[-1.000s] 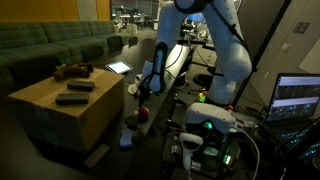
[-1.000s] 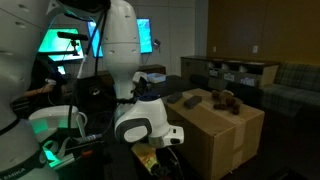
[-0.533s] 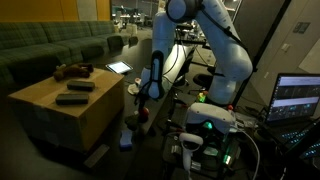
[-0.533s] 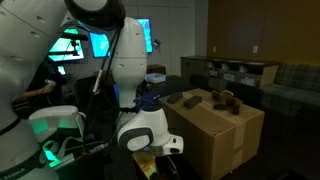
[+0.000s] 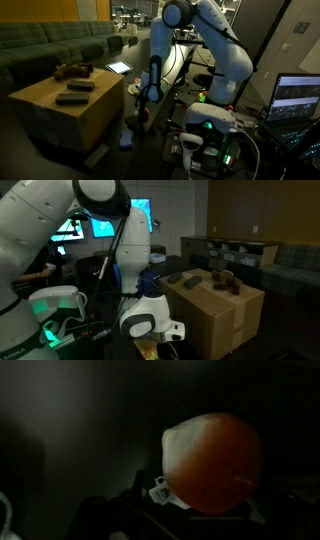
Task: Place the plastic and the towel from the box onto the table. Move the brown and red toys onto the box. Transfer the black object on the right of the box to the table. Put the blue object from the table onto the box. Pick up the black object from the box and position it on the table. Lastly, take the black object from the left side of the table and place it on the box.
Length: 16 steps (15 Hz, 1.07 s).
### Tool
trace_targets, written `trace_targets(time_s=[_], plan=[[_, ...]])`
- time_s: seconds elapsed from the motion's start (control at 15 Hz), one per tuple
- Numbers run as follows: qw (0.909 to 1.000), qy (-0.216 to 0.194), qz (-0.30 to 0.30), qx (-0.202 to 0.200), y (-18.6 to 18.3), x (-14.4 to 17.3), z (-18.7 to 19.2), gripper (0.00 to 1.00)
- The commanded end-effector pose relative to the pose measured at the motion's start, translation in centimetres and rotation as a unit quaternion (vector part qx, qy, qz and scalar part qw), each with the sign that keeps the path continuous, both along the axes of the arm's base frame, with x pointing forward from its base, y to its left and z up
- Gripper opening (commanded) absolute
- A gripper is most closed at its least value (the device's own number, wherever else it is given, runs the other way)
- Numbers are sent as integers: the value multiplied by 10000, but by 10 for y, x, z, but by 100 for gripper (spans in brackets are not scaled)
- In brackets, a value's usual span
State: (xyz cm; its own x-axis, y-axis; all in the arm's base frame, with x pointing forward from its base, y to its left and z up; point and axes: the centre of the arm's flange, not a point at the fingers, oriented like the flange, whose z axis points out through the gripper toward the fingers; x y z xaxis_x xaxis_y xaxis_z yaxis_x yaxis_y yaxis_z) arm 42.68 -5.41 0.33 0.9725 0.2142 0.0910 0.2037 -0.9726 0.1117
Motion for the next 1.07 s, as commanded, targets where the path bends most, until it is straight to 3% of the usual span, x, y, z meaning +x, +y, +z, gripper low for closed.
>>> trace_targets(time_s=[0.0,0.2,0.27,0.4,0.67,1.0], plan=[[10000,-47,-13,-60,-3,7,-17,100],[10000,-43,-15,-52,-6,12,-23,99],[10000,-36,-2,-66,-7,13,-25,75],[10000,-30,16,-71,-9,15,-25,70],[10000,-4,39,-77,-11,19,-22,37],[9994,321,43,90,-17,25,1,4]])
